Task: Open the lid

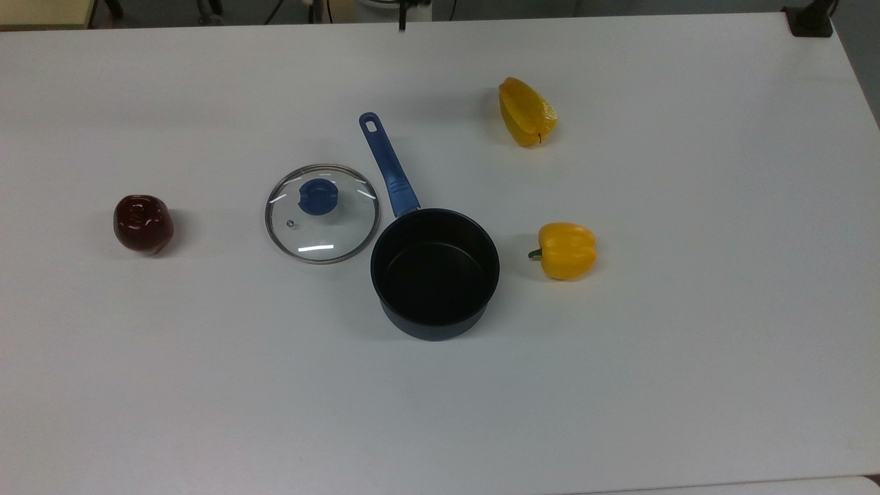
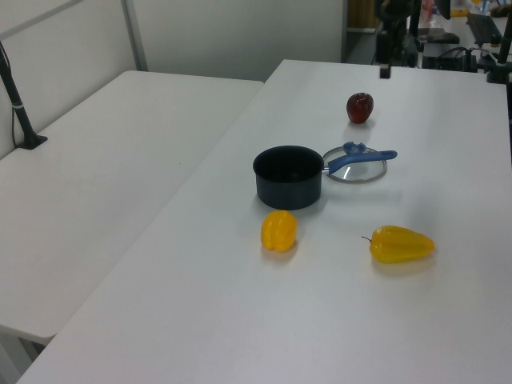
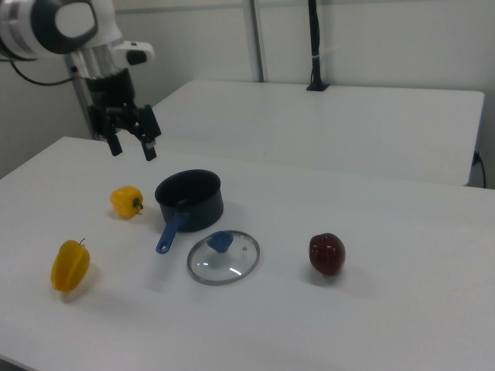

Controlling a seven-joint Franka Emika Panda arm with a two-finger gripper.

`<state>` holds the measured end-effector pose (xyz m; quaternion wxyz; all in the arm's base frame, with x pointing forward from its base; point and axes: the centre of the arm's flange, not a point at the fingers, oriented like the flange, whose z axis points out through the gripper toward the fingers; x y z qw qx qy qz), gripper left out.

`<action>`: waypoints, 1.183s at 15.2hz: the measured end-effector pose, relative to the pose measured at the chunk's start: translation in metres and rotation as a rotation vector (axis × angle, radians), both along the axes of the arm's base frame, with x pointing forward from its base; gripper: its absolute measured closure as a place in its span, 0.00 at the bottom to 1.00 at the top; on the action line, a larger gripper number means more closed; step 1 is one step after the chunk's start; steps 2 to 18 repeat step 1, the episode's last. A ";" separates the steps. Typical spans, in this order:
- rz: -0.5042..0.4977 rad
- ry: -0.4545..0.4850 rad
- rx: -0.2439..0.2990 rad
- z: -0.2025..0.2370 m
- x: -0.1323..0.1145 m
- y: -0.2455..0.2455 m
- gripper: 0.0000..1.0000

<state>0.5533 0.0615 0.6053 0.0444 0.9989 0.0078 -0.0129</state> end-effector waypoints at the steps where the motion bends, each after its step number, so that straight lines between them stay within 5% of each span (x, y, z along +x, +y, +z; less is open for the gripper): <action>1: -0.002 -0.003 -0.001 0.008 -0.006 0.000 0.00; 18: -0.002 -0.003 -0.001 0.008 -0.006 0.000 0.00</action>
